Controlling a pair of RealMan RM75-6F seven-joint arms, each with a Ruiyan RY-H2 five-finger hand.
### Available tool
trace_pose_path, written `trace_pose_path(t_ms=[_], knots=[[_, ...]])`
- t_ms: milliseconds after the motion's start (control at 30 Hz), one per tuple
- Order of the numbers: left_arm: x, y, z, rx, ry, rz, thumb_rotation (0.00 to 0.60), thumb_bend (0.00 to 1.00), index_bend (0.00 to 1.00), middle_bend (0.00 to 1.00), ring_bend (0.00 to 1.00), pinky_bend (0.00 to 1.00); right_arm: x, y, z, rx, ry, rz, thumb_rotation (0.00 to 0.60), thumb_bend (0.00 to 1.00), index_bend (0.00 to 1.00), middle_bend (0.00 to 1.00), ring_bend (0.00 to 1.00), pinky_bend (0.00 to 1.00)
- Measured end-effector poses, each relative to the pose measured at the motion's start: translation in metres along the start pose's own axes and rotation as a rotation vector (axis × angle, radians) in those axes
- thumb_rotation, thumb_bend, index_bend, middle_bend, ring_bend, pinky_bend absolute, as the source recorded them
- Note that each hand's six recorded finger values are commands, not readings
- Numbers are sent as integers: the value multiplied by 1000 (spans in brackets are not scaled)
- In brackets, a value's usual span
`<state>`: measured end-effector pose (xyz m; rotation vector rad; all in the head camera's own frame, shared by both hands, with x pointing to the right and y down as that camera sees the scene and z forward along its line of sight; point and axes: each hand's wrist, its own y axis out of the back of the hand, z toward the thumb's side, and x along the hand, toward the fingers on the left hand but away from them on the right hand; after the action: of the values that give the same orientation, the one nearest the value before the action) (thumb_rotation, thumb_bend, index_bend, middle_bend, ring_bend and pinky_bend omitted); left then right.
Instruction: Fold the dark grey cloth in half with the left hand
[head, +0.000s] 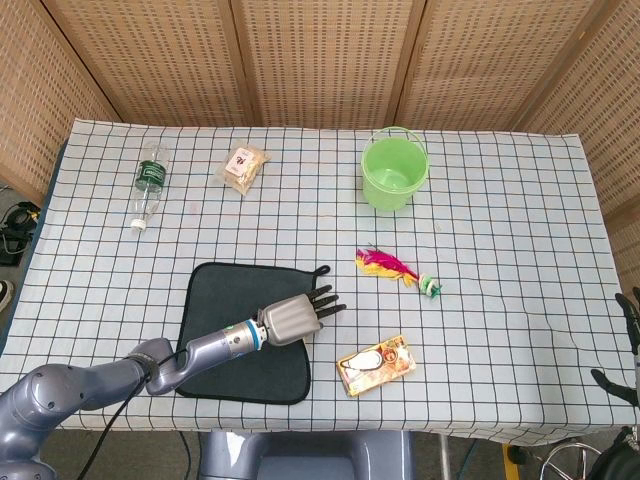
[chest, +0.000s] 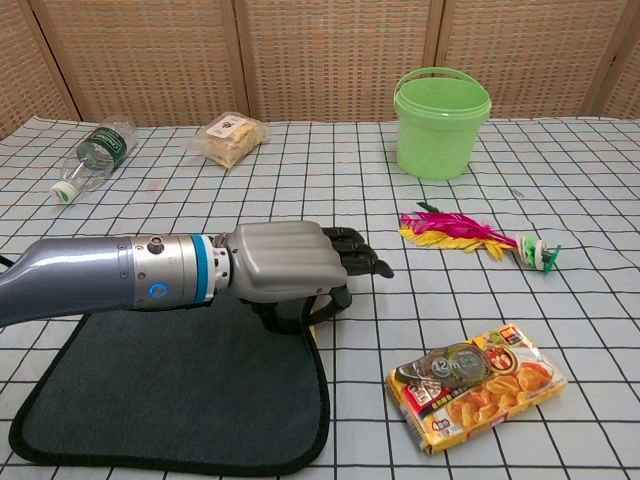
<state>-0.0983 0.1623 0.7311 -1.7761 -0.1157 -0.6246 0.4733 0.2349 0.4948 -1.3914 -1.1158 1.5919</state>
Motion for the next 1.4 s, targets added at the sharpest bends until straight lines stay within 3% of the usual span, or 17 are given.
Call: trace_pose_path(t_ms=[333, 600, 1067, 1400], knots=[[-32, 1, -19, -7, 33, 39, 600, 416, 676, 0, 0, 0, 1, 0, 2, -2, 6, 2, 600, 0, 0, 0, 0, 0], [-75, -9, -31, -21, 58, 44, 600, 416, 679, 0, 0, 0, 2, -1, 4, -1, 11, 5, 600, 0, 0, 0, 0, 0], [-137, -45, -47, -46, 130, -20, 600, 416, 681, 0, 0, 0, 2, -4, 10, 9, 21, 18, 600, 0, 0, 0, 0, 0], [-161, -64, -55, -36, 153, -67, 600, 416, 681, 0, 0, 0, 2, -6, 12, 13, 23, 22, 600, 0, 0, 0, 0, 0]])
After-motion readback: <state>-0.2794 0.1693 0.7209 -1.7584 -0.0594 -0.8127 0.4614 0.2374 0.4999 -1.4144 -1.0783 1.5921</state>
